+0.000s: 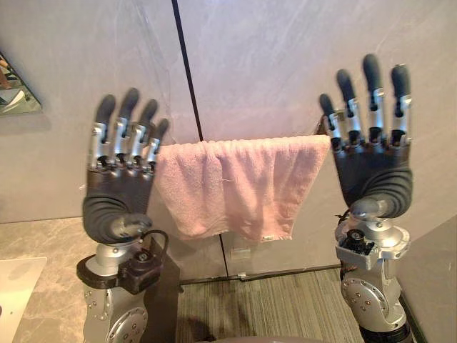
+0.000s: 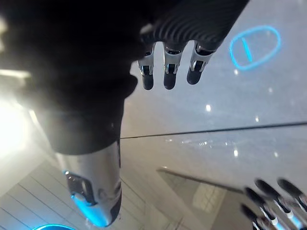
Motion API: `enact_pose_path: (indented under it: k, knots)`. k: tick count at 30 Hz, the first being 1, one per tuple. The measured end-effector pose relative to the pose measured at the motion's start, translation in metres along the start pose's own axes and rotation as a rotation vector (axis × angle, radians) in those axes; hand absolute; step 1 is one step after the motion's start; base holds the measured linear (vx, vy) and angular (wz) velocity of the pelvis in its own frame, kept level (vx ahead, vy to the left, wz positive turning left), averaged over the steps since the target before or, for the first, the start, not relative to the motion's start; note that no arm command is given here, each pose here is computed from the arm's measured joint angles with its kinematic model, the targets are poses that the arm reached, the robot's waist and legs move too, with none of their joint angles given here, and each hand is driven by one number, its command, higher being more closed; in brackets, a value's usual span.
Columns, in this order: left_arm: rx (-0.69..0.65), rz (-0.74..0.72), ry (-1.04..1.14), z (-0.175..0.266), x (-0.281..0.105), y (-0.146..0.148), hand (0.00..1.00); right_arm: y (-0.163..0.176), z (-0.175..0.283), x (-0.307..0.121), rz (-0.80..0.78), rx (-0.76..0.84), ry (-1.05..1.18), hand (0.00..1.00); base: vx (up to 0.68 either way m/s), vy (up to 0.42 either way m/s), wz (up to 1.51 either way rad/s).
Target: Organize washtable
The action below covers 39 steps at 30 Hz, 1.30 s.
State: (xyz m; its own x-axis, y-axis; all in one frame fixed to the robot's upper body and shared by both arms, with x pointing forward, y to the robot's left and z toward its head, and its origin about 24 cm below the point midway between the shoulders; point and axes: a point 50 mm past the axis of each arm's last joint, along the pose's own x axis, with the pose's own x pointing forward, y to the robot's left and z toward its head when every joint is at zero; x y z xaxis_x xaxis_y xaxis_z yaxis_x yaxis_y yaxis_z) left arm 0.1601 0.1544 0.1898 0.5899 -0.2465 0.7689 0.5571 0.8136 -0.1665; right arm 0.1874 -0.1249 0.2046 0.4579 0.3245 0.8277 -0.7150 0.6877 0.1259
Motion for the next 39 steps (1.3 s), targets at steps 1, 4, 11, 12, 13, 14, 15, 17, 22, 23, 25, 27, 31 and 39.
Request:
enact_pose_path:
  k: [1,4,11,12,13,14,15,17,22,23,25,27,31,39]
  knots:
    - [-0.035,-0.028,0.020,-0.004,-0.001,-0.003,0.00,0.002,-0.003,-0.002,0.025,0.023,0.034,0.00,-0.03,-0.015,0.00]
    - [-0.100,-0.076,0.116,-0.020,-0.006,-0.005,0.00,0.003,-0.016,-0.017,0.049,0.081,0.171,0.00,-0.05,-0.021,-0.01]
    - [-0.182,-0.039,0.461,-0.071,-0.047,0.007,0.00,-0.013,-0.058,-0.077,-0.037,0.164,0.600,0.00,-0.04,-0.016,-0.01]
    - [-0.183,-0.037,0.474,-0.073,-0.049,0.008,0.00,-0.014,-0.060,-0.080,-0.045,0.165,0.618,0.00,0.00,0.000,0.00]
    - [-0.181,-0.035,0.493,-0.076,-0.052,0.009,0.00,-0.017,-0.063,-0.085,-0.056,0.163,0.648,0.00,0.00,0.000,0.00]
    - [-0.174,-0.029,0.511,-0.078,-0.055,0.011,0.00,-0.018,-0.066,-0.090,-0.061,0.155,0.678,0.00,0.00,0.000,0.00]
    - [-0.167,-0.027,0.522,-0.080,-0.056,0.012,0.00,-0.019,-0.068,-0.092,-0.060,0.146,0.692,0.00,0.00,0.000,0.00]
    - [-0.161,-0.006,0.575,-0.088,-0.065,0.016,0.00,-0.020,-0.075,-0.100,-0.058,0.122,0.749,0.00,0.00,0.000,0.00]
    - [-0.112,0.048,0.684,-0.105,-0.081,0.022,0.00,-0.032,-0.089,-0.115,-0.066,0.010,0.875,0.00,0.00,0.000,0.01]
    - [-0.099,0.066,0.693,-0.109,-0.083,0.023,0.00,-0.035,-0.093,-0.118,-0.072,-0.018,0.896,0.00,-0.01,-0.011,0.07]
    - [-0.078,0.078,0.698,-0.114,-0.082,0.023,0.00,-0.037,-0.098,-0.118,-0.077,-0.059,0.912,0.00,-0.02,-0.024,0.08]
    - [-0.064,0.086,0.702,-0.119,-0.081,0.024,0.00,-0.039,-0.102,-0.118,-0.089,-0.088,0.919,0.00,-0.02,-0.026,0.09]
    - [-0.011,0.133,0.710,-0.124,-0.082,0.030,0.00,-0.045,-0.109,-0.117,-0.097,-0.170,0.944,0.00,0.00,-0.009,0.02]
    - [0.106,0.256,0.766,-0.131,-0.094,0.050,0.00,-0.069,-0.105,-0.124,-0.233,-0.303,0.955,0.00,0.00,0.000,0.00]
